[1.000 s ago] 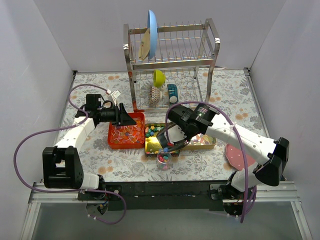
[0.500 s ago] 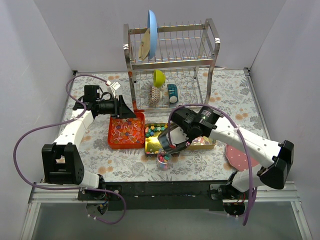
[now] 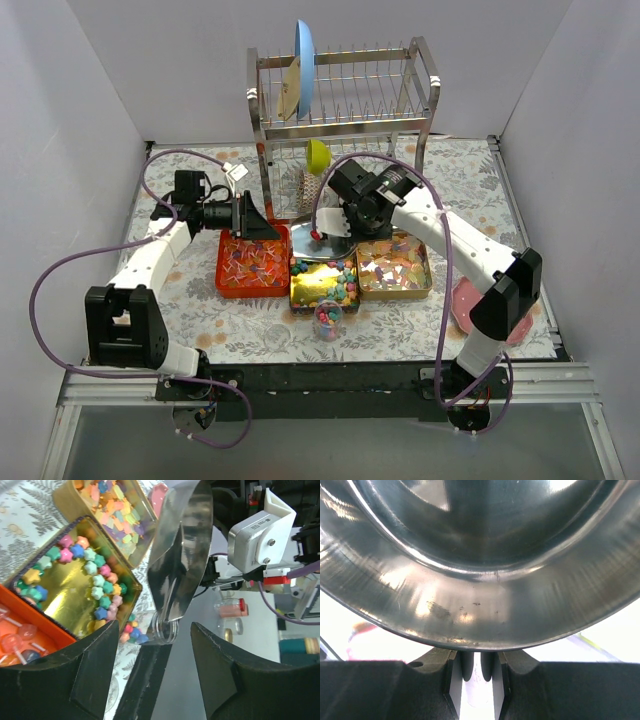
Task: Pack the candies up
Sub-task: Scoop the fake candies from the storage box.
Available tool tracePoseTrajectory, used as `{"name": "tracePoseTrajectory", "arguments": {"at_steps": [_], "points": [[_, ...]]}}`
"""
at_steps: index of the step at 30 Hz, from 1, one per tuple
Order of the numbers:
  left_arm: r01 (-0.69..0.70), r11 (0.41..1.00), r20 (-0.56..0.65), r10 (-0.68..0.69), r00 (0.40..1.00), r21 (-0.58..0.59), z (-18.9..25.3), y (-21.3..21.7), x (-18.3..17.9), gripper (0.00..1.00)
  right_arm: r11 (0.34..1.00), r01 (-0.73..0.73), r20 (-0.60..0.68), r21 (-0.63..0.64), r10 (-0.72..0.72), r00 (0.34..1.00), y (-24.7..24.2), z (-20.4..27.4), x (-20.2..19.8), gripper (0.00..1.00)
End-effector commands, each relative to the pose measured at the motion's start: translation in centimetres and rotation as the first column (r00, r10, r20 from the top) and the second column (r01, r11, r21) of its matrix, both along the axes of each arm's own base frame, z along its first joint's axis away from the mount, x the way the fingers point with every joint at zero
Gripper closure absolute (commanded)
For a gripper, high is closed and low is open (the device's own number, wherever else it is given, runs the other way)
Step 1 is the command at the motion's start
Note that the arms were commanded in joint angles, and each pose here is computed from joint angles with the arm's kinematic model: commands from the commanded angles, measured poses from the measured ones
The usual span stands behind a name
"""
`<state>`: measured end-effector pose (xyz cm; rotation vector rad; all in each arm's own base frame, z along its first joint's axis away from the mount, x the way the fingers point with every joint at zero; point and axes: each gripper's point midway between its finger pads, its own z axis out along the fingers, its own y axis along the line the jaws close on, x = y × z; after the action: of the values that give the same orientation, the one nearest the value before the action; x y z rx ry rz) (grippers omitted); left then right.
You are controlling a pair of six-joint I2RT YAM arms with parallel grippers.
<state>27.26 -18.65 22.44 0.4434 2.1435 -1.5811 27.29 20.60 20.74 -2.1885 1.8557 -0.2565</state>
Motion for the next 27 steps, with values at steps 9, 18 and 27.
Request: {"name": "tracePoseTrajectory", "arguments": {"at_steps": [9,18,27], "points": [[0.036,0.995,-0.147,-0.050,0.988,-0.096,-0.6,-1.7,0.5,0.45,0.987,-0.008,-0.041,0.161,0.015,0.999,3.7,2.0,-0.4,0.99],[0.090,0.976,-0.240,-0.138,0.961,-0.199,-0.4,-2.1,0.4,0.71,0.983,0.013,-0.096,0.185,0.004,0.995,5.6,0.8,-1.5,0.99],[0.122,0.965,-0.248,-0.181,0.952,-0.233,-0.5,-2.0,-0.6,1.00,0.982,0.040,-0.116,0.187,-0.019,0.993,6.1,-0.2,-1.7,0.96]]}}
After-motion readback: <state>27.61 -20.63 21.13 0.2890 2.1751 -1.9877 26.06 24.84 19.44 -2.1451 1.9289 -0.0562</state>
